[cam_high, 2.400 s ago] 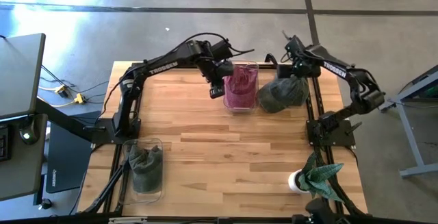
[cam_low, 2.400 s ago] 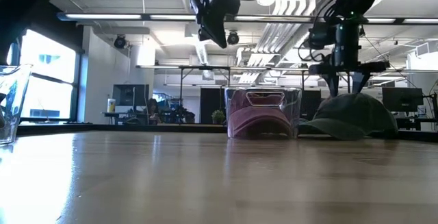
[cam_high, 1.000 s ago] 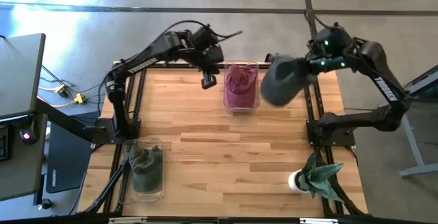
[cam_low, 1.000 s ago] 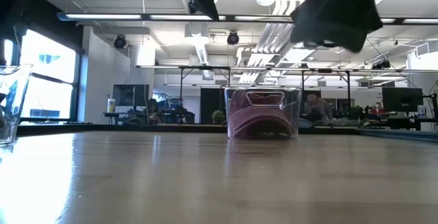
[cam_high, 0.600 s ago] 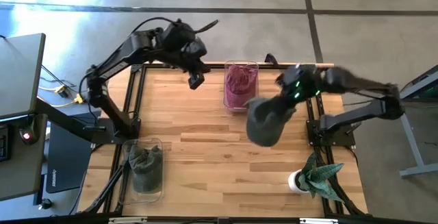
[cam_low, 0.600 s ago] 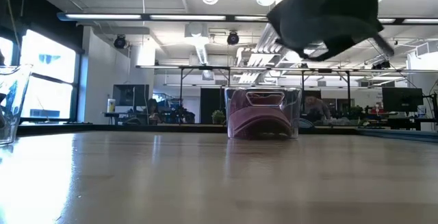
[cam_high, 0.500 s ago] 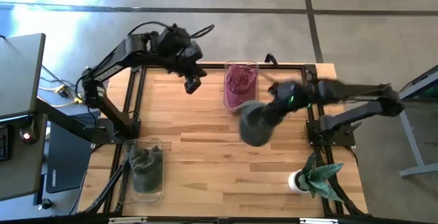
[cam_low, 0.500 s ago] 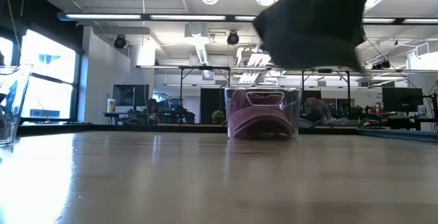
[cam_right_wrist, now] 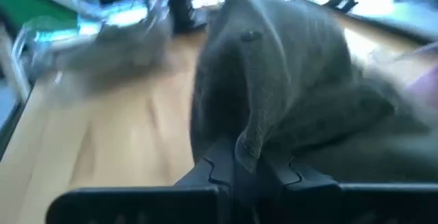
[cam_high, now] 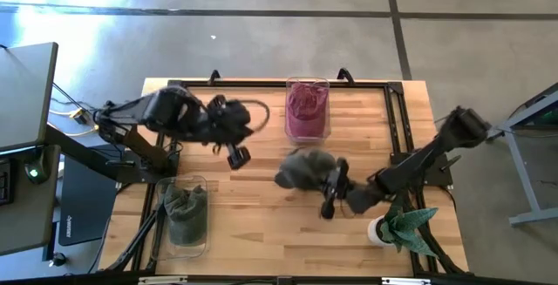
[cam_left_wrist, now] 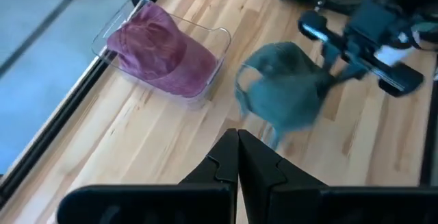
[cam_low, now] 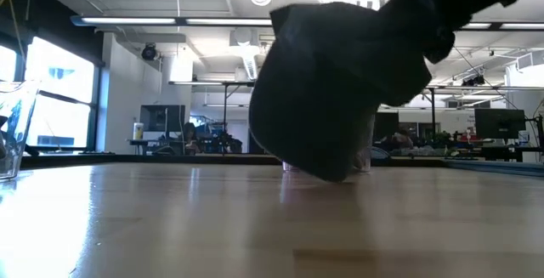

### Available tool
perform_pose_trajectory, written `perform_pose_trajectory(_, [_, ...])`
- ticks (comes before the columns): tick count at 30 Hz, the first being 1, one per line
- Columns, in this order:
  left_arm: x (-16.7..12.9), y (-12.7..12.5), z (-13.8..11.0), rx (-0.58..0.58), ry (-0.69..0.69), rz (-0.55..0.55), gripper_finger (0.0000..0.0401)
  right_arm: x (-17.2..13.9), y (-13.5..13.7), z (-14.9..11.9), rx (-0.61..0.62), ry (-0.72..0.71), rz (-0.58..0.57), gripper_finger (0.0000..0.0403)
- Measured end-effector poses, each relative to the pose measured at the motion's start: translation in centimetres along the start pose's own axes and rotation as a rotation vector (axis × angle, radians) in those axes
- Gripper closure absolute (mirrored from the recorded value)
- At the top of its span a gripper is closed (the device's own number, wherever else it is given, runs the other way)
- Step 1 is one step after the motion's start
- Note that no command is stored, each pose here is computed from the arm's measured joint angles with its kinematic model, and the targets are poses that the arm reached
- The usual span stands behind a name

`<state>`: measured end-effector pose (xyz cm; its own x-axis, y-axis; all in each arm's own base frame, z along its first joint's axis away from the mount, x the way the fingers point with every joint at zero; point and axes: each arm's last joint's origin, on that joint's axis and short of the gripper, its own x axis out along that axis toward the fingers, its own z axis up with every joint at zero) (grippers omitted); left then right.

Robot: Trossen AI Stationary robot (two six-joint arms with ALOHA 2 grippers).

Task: Pick & Place hat
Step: Put the black cap into the bottom transparent bin

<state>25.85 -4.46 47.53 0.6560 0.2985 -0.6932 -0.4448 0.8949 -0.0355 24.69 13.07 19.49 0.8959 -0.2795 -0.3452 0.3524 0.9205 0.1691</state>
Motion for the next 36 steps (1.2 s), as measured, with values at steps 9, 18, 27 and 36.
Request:
perform_pose_trajectory(9, [-0.6, -2.0, -1.9, 0.101, 0.067, 0.01, 0.0401, 1.2, 5.2, -1.3, -0.056, 0.317, 0.15, 0.0373])
perform_pose_trajectory(18, [0.0, -1.9, -4.4, 0.196, 0.142, 0.056, 0.0401, 1.2, 5.3, -1.9, 0.257, 0.667, 0.189, 0.0356])
perform_pose_trajectory(27, [4.0, -1.2, -10.2, 0.109, 0.204, -0.153, 0.0401, 1.5, 4.7, -0.6, 0.451, 0.983, 0.391, 0.0204])
perform_pose_trajectory(36, [6.4, -0.8, -13.6, 0.056, 0.284, -0.221, 0.0401, 1.5, 3.1, 4.1, 0.67, 1.192, 0.614, 0.0143])
